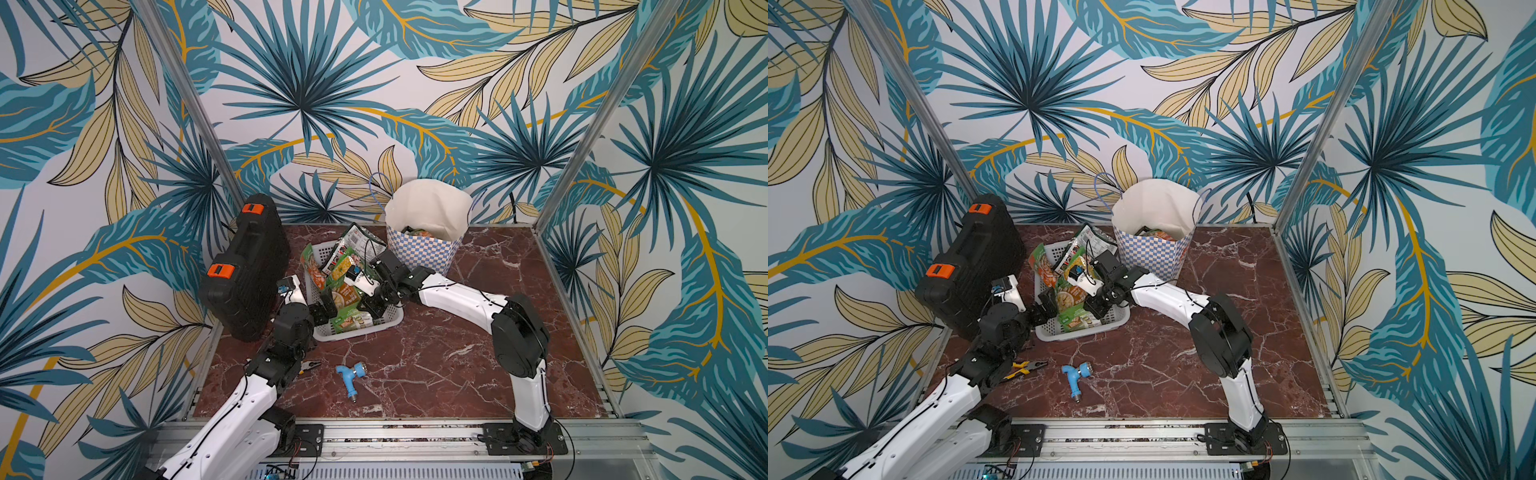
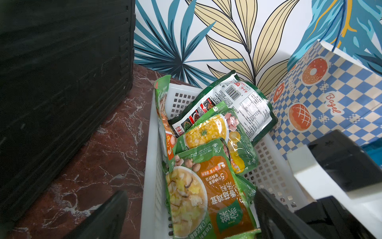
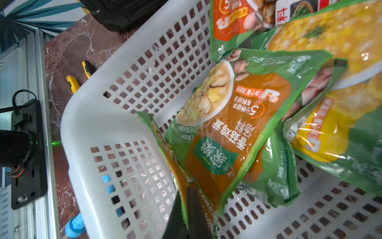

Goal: Place the condiment packets inside the bag
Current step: Pick up the condiment packet from the storage box, then place the condiment packet in the paper bag.

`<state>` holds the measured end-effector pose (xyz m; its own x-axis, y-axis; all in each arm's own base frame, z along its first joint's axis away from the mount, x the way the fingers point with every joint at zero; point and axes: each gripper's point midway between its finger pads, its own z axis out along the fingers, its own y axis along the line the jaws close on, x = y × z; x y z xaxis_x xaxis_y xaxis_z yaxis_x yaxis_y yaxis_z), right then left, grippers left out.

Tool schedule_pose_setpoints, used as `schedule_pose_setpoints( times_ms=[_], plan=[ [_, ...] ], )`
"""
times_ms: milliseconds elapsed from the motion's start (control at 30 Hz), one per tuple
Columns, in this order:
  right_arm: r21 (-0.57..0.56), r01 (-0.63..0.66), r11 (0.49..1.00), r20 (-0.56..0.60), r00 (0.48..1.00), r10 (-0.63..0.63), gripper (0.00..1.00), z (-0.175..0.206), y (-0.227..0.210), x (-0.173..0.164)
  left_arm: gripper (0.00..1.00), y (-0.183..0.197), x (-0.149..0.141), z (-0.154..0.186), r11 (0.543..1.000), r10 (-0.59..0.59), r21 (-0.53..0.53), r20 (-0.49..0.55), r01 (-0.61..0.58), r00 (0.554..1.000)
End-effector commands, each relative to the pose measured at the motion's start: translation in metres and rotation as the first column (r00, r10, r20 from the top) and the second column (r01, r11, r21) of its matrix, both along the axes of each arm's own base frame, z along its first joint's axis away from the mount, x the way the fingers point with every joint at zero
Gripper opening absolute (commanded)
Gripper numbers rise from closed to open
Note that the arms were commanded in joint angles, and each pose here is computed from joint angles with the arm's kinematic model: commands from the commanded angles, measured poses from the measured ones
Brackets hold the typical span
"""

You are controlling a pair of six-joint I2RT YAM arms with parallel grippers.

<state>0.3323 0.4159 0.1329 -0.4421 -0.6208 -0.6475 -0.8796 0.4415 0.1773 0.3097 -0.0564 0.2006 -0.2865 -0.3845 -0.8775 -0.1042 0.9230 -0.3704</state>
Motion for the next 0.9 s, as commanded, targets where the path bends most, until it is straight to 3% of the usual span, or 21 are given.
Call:
schedule_pose_setpoints(
  times_ms=[0, 267, 500, 700, 867],
  plan=[
    [0.084, 0.033, 0.996, 0.083, 0.996, -0.040, 0.00, 0.064, -0.007, -0.005, 1.00, 0.004, -0.001, -0.003, 1.000, 0.013, 0.000, 0.007, -0.013, 1.000],
    [0.190, 0.180, 0.965, 0.201, 0.955, -0.218, 0.00, 0.156, -0.035, 0.001, 1.00, 0.014, -0.011, 0.004, 0.999, 0.050, 0.005, 0.035, -0.050, 0.998],
    [0.262, 0.374, 0.890, 0.288, 0.850, -0.442, 0.00, 0.226, -0.075, 0.019, 1.00, 0.020, -0.016, 0.008, 0.998, 0.069, 0.002, 0.057, -0.069, 0.996],
    [0.393, 0.506, 0.768, 0.348, 0.691, -0.633, 0.00, 0.295, -0.119, 0.031, 1.00, 0.018, -0.016, 0.008, 0.998, 0.061, -0.002, 0.054, -0.061, 0.997],
    [0.486, 0.608, 0.628, 0.384, 0.497, -0.778, 0.00, 0.334, -0.168, 0.046, 1.00, 0.014, -0.015, 0.008, 0.999, 0.042, 0.002, 0.056, -0.042, 0.998]
  ],
)
